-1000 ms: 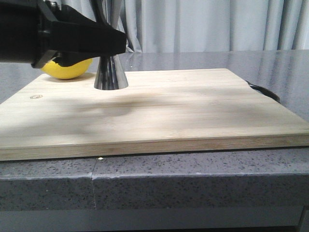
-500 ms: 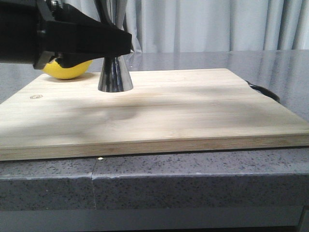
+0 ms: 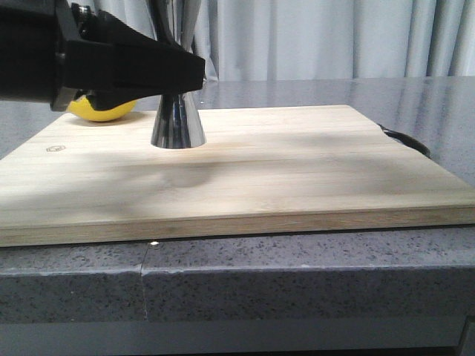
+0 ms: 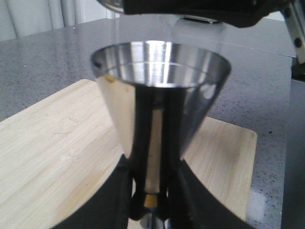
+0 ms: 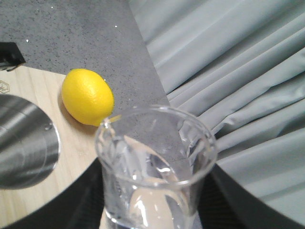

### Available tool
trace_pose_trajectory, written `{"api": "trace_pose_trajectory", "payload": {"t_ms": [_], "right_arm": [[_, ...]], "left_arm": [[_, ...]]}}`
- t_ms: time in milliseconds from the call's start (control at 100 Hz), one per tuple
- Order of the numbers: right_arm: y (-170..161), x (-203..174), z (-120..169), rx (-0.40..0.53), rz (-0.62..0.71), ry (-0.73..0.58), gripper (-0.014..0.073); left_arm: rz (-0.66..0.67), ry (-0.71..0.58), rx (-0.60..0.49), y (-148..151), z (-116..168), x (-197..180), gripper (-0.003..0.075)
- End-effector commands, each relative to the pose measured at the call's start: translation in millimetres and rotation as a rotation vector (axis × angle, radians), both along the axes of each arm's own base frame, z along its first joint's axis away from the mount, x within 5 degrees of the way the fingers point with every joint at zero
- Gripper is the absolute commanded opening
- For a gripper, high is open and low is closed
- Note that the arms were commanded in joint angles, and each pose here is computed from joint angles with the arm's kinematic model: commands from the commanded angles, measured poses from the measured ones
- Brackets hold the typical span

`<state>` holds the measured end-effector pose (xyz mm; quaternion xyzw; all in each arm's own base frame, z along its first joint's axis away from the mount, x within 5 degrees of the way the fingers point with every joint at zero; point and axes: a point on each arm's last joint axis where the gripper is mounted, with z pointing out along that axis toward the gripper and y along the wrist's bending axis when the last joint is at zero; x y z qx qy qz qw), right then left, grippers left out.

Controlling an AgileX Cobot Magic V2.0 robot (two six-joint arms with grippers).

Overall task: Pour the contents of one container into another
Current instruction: 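Tilt the beaker with the right gripper, pouring liquid into the jigger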

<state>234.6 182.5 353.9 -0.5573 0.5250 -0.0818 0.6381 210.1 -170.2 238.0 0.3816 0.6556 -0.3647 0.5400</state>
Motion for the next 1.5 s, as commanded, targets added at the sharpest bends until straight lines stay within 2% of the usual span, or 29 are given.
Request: {"api": "trace_pose_trajectory", "payload": {"t_ms": [0, 520, 1490], "right_arm": [[-0.4, -7.8, 28.4, 0.057, 0.050, -0.124, 0.0228], [2.1, -10.0, 28.8, -0.058, 0.103, -0.233, 0.0228], [4.1, -12.2, 27.5, -0.194, 0.156, -0.343, 0.0228]], "left_arm": [[-0.026, -0.053, -0.117, -1.9, 23.5, -2.3, -0.0019], [-0.026, -0.053, -0.117, -1.9, 23.5, -2.3, -0.0019], [-0.015, -0.048, -0.117, -1.5, 23.3, -1.4, -0.0020]]}}
